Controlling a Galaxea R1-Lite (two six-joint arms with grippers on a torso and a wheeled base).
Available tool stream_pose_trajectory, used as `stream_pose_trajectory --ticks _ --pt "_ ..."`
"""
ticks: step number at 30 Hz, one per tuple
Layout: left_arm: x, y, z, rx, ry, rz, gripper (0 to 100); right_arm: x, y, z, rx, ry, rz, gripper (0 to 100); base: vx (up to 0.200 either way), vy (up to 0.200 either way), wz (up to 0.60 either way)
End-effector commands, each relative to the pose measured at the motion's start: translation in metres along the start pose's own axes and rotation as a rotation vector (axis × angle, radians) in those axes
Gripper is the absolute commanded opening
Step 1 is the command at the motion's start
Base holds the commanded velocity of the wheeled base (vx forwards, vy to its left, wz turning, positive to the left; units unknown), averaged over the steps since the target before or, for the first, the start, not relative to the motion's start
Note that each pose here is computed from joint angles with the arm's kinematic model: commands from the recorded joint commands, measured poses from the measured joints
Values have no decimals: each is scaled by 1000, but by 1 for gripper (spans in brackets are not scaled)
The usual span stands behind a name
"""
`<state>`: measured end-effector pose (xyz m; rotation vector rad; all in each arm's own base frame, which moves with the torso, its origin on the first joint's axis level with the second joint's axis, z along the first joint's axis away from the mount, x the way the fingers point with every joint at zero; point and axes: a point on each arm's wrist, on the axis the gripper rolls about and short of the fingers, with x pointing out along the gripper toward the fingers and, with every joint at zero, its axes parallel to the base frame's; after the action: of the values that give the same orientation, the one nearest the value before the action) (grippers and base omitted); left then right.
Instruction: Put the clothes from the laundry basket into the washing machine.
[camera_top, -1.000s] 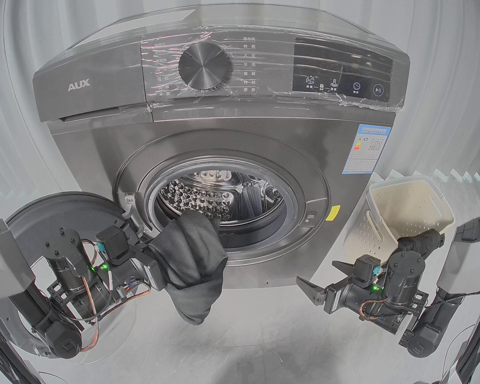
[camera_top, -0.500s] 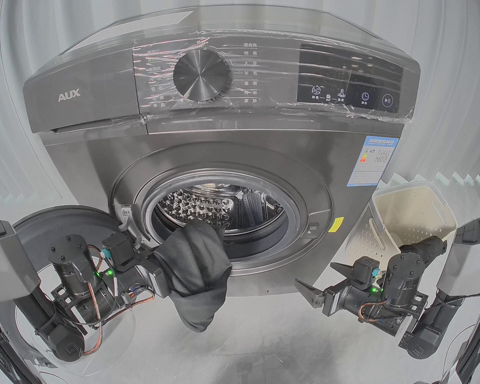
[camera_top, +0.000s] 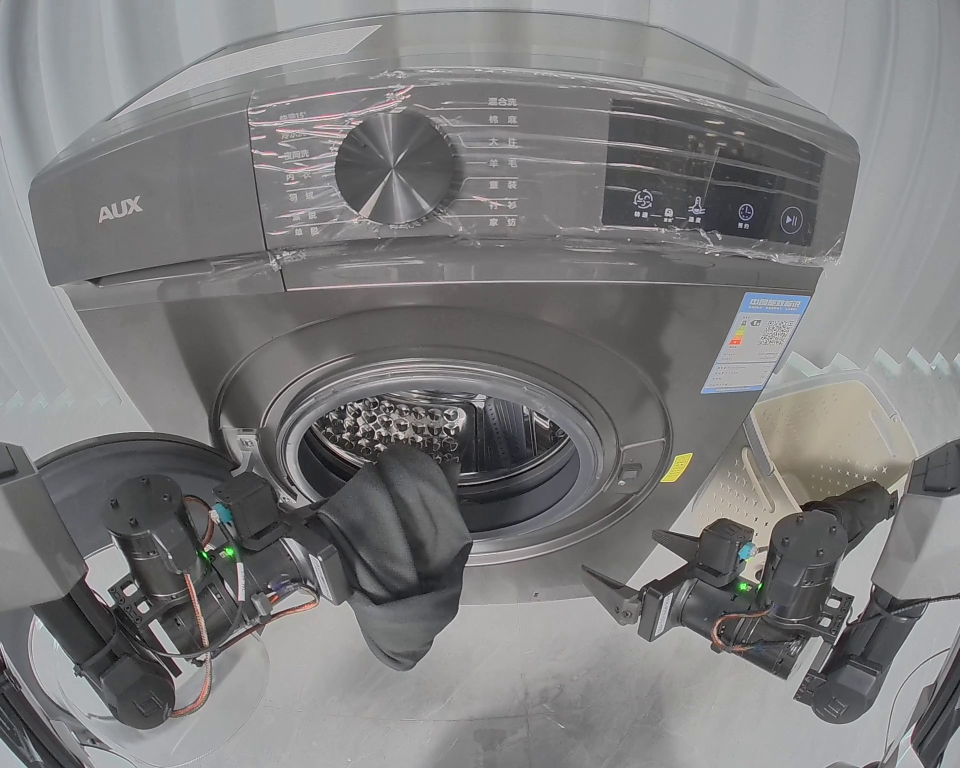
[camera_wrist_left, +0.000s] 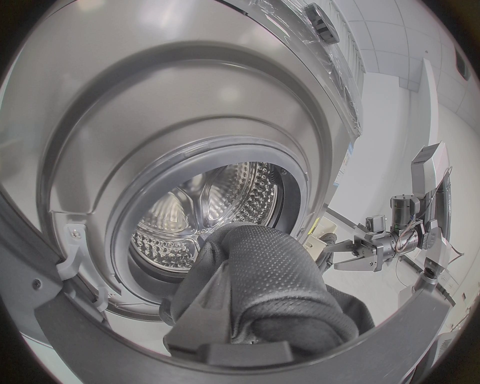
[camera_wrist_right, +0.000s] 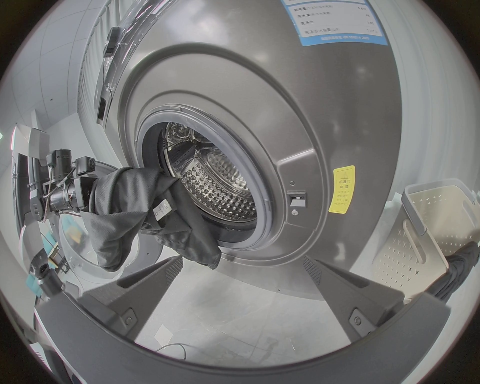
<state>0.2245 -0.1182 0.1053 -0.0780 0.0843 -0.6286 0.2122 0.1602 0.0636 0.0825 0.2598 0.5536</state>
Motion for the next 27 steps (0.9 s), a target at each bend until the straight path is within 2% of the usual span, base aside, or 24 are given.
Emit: stream_pose_trajectory --ticks 1,4,6,10,13,19,25,27 --pt "5 -9 -2 3 6 -31 0 -1 11 0 -4 -1 37 100 0 0 0" --pt "18 -21 -2 1 -11 -44 0 -4 13 4 -1 -17 48 100 0 0 0" --pt "25 -23 -7 -5 -1 -48 0 -4 13 4 0 -19 50 100 0 0 0" --pt "43 -26 -22 7 34 -65 0 -5 13 5 1 -24 48 100 0 0 0" --pt "60 -25 -27 15 26 -67 0 -5 13 5 0 -23 51 100 0 0 0" --pt "97 -22 -35 8 -15 -68 0 -5 13 5 0 -22 50 100 0 0 0" --pt "131 -13 -46 4 -56 -50 0 -4 13 4 1 -19 50 100 0 0 0" --pt "141 -6 -49 5 -73 -36 0 -4 13 4 1 -17 49 100 0 0 0"
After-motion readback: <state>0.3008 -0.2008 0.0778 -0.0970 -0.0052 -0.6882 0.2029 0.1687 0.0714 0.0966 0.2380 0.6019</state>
